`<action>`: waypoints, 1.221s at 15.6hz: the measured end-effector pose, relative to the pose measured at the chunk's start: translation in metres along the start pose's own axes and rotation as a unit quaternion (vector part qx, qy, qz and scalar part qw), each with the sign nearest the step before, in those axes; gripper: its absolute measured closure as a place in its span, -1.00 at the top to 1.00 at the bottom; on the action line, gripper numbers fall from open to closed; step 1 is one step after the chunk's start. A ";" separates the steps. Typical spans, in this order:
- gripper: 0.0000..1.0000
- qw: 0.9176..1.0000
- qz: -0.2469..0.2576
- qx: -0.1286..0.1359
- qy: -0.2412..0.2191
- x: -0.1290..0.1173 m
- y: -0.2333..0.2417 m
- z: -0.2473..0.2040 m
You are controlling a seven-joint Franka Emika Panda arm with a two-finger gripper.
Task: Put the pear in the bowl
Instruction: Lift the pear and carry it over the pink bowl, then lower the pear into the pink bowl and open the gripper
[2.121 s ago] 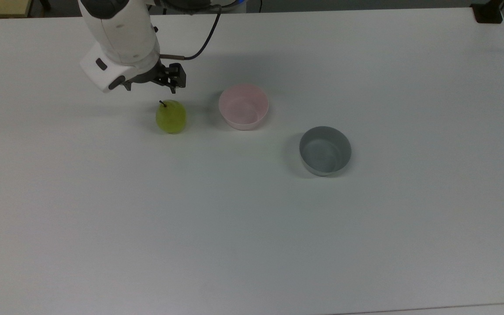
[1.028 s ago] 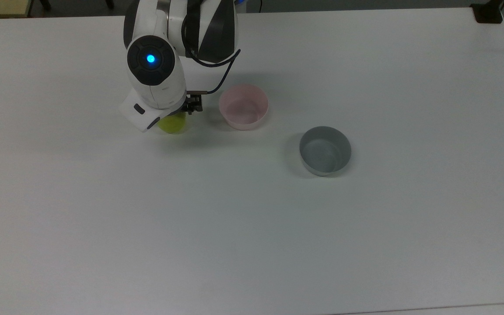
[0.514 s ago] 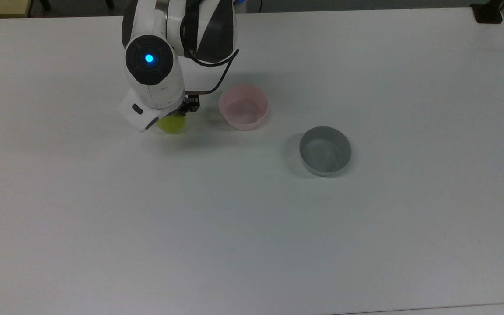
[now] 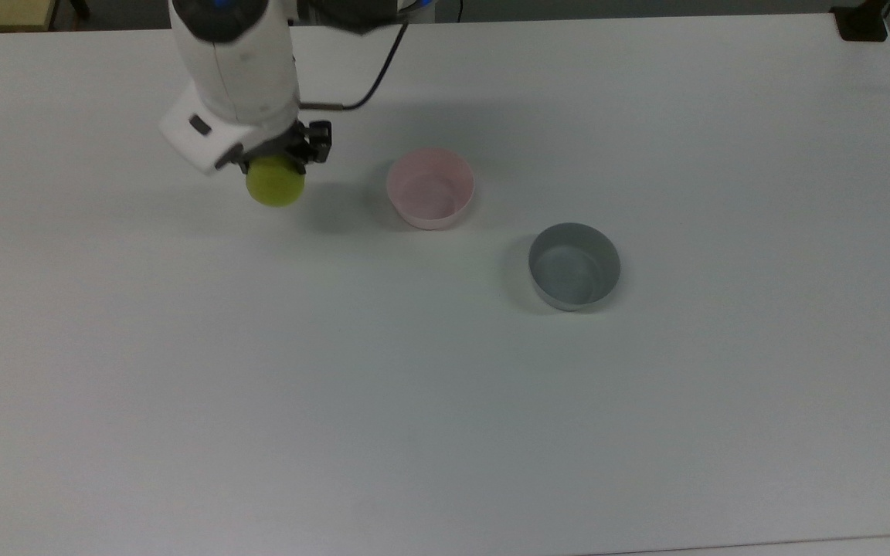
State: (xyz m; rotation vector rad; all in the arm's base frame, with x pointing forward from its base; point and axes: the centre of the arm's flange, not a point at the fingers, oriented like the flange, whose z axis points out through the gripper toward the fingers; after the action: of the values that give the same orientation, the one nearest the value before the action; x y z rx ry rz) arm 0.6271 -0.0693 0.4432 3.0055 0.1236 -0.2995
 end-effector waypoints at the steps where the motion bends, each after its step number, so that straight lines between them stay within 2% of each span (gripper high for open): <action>1: 0.30 1.000 0.005 -0.001 0.012 -0.005 0.005 -0.016; 5: 0.30 1.000 0.017 0.000 0.025 -0.020 0.017 -0.055; 10: 0.30 1.000 0.003 0.016 0.014 -0.020 -0.003 -0.058; 14: 0.30 0.999 -0.046 0.014 0.001 -0.017 -0.084 -0.067; 19: 0.30 0.997 -0.077 0.003 -0.004 -0.018 -0.151 -0.067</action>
State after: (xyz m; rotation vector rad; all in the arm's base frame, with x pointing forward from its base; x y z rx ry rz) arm 0.6087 0.0869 0.4950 3.0061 0.3538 -0.3275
